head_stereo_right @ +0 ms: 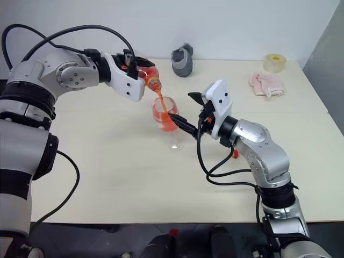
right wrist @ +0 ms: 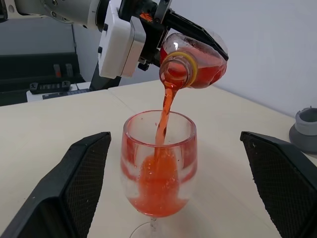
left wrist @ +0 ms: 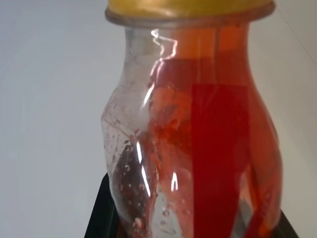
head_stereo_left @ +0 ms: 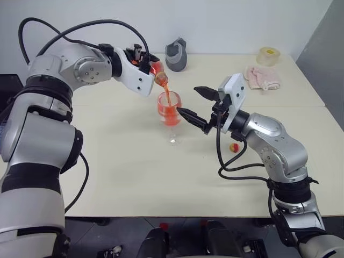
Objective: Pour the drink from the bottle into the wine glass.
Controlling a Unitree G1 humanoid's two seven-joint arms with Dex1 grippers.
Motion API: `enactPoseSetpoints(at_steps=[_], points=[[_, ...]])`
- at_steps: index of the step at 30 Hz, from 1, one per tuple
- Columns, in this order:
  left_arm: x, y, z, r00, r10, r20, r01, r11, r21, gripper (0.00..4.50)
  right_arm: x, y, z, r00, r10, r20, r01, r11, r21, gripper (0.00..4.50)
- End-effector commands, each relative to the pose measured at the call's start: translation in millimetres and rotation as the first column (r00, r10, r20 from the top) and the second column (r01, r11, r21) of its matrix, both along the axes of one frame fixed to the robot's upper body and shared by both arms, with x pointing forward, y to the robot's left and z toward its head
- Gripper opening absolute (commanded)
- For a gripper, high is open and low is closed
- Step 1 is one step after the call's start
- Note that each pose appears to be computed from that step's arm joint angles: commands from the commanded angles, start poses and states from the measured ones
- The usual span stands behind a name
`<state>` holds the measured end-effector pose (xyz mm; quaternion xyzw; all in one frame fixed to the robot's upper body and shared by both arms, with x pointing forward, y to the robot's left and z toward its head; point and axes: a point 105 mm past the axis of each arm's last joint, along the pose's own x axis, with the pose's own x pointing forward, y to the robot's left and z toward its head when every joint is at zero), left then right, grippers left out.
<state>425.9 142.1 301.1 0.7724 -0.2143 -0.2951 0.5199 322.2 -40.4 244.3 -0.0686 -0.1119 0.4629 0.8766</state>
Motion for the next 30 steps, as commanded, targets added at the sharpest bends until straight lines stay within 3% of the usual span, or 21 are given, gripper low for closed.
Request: enactPoseSetpoints(at_steps=[1,11,19,25,30], points=[[-3.3,-1.1,26.8,0.998,-0.005,0.069,0.008,0.999,-0.035,1.24,-3.7,2.0,8.2,0.999,0.010,0.040,-0.010,1.000,0.015,4.50],[-5.4,-3.5,24.5,0.999,-0.021,0.031,0.023,0.997,-0.068,1.24,-4.0,1.8,7.1,0.999,0.011,0.036,-0.011,1.000,0.016,4.50],[-8.9,-7.0,17.3,0.993,-0.052,-0.107,0.033,0.984,-0.175,1.24,-3.5,2.6,7.7,0.999,0.010,0.038,-0.011,1.000,0.020,4.50],[-8.1,-8.5,33.5,0.975,-0.093,-0.202,0.005,0.918,-0.398,1.24,-4.2,2.9,8.2,0.999,0.015,0.038,-0.015,1.000,0.022,4.50],[-5.1,-3.1,54.2,0.950,-0.160,-0.268,-0.047,0.775,-0.630,1.24,-7.3,3.5,8.3,0.999,0.031,0.041,-0.032,0.999,0.010,4.50]])
